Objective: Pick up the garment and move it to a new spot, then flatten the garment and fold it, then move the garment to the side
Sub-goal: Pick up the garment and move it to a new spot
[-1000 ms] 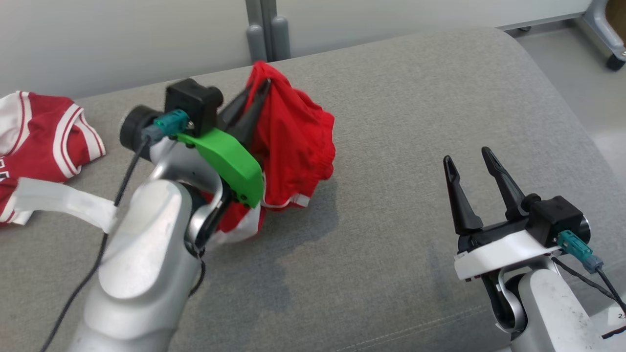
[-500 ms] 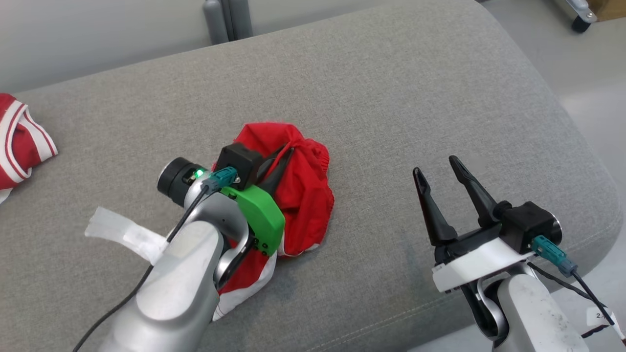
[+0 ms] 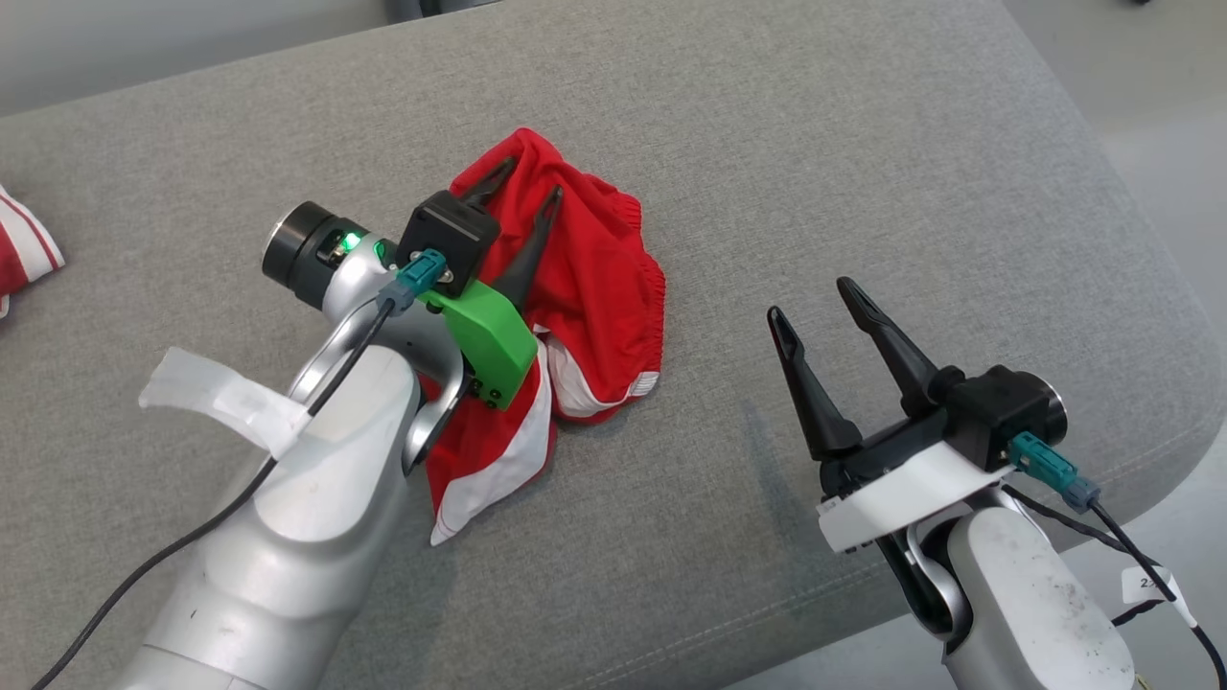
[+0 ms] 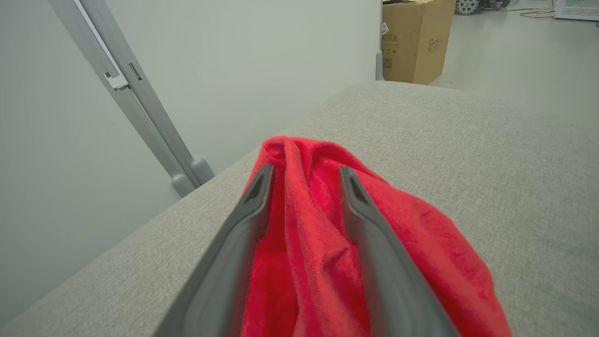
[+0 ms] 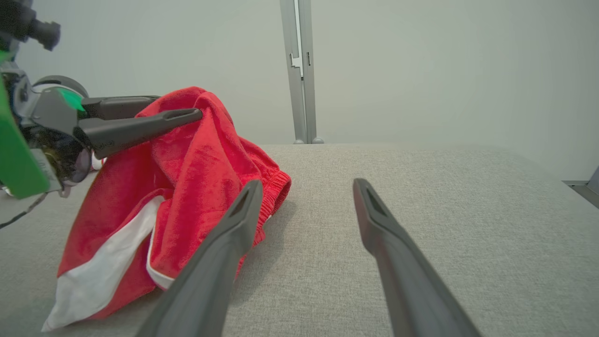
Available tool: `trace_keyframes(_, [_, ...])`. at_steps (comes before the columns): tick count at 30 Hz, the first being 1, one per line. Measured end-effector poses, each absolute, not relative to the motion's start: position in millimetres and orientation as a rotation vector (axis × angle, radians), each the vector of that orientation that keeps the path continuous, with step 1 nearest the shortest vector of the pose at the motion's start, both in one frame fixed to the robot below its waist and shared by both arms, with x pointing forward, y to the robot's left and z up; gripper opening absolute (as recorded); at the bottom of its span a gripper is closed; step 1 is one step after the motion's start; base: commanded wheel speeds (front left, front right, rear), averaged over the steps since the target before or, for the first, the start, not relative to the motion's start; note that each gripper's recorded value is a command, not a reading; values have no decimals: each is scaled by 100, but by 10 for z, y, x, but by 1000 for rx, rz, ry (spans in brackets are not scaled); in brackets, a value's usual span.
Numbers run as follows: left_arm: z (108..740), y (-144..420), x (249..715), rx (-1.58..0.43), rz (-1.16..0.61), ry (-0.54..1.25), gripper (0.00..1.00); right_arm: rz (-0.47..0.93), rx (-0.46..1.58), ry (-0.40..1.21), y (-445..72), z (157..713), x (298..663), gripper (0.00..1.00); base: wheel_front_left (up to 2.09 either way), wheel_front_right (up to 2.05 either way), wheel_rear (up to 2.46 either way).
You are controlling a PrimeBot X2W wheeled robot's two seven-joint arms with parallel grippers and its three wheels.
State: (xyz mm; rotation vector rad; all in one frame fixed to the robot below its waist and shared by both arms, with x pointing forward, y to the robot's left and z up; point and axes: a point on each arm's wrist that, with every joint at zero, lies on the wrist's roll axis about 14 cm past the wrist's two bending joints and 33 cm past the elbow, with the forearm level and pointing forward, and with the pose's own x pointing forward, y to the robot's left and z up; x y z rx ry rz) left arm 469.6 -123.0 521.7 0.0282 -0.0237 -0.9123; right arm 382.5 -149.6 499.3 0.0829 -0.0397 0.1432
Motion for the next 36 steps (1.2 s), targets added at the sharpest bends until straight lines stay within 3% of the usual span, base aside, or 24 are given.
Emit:
trace_keyframes(12, [5249, -905, 4772, -116, -804, -60, 100, 243, 67, 60, -1282, 4659, 3878, 100, 0, 0, 0])
trace_keyframes(22, [5014, -667, 4380, -208, -777, 27, 100, 385, 6, 217, -1050, 4161, 3767, 100, 0, 0, 0])
trace_keyframes(36, [4979, -66, 4212, -305, -563, 51, 100, 541, 62, 284, -536, 3977, 3745, 100, 0, 0, 0])
